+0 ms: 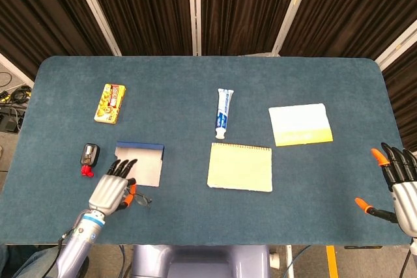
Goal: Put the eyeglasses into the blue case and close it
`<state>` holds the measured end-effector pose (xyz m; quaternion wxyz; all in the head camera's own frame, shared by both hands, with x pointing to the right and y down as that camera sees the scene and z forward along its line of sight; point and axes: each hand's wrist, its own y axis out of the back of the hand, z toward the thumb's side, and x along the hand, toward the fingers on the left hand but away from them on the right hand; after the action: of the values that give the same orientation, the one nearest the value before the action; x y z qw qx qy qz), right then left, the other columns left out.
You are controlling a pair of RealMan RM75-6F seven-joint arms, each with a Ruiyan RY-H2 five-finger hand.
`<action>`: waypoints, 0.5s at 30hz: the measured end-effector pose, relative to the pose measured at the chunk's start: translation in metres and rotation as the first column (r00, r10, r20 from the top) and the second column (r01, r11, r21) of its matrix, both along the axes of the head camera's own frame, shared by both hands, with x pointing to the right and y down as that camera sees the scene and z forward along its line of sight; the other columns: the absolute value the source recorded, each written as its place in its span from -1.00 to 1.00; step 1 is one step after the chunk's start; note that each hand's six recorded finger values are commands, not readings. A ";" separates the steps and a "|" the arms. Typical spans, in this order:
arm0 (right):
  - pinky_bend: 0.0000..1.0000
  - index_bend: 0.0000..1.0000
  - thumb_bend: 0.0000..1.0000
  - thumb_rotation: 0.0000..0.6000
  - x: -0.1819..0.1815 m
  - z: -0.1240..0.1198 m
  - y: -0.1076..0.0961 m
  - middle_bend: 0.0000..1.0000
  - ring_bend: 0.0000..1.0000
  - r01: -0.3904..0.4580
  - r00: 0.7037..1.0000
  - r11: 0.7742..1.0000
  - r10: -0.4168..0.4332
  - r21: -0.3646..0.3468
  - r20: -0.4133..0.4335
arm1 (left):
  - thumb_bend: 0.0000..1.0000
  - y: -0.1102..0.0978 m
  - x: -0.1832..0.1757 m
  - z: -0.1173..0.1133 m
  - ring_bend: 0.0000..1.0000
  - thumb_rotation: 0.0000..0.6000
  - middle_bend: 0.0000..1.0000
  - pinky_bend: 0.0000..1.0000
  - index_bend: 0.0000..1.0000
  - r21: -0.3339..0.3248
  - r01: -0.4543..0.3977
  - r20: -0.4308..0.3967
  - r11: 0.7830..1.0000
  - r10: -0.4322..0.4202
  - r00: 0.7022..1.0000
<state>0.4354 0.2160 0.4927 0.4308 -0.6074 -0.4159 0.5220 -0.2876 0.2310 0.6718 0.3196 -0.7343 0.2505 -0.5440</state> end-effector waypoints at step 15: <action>-1.00 -1.00 -1.00 1.00 0.000 0.006 0.000 -1.00 -1.00 0.000 1.000 1.000 -0.001 -0.015 -0.020 | -0.11 -0.083 0.003 0.008 -1.00 1.00 -1.00 -1.00 0.22 0.041 0.069 -0.003 0.997 -0.069 0.998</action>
<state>0.4350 0.2160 0.4991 0.4304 -0.6055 -0.4075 0.5311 -0.2849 0.1477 0.6795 0.3156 -0.7187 0.2872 -0.5489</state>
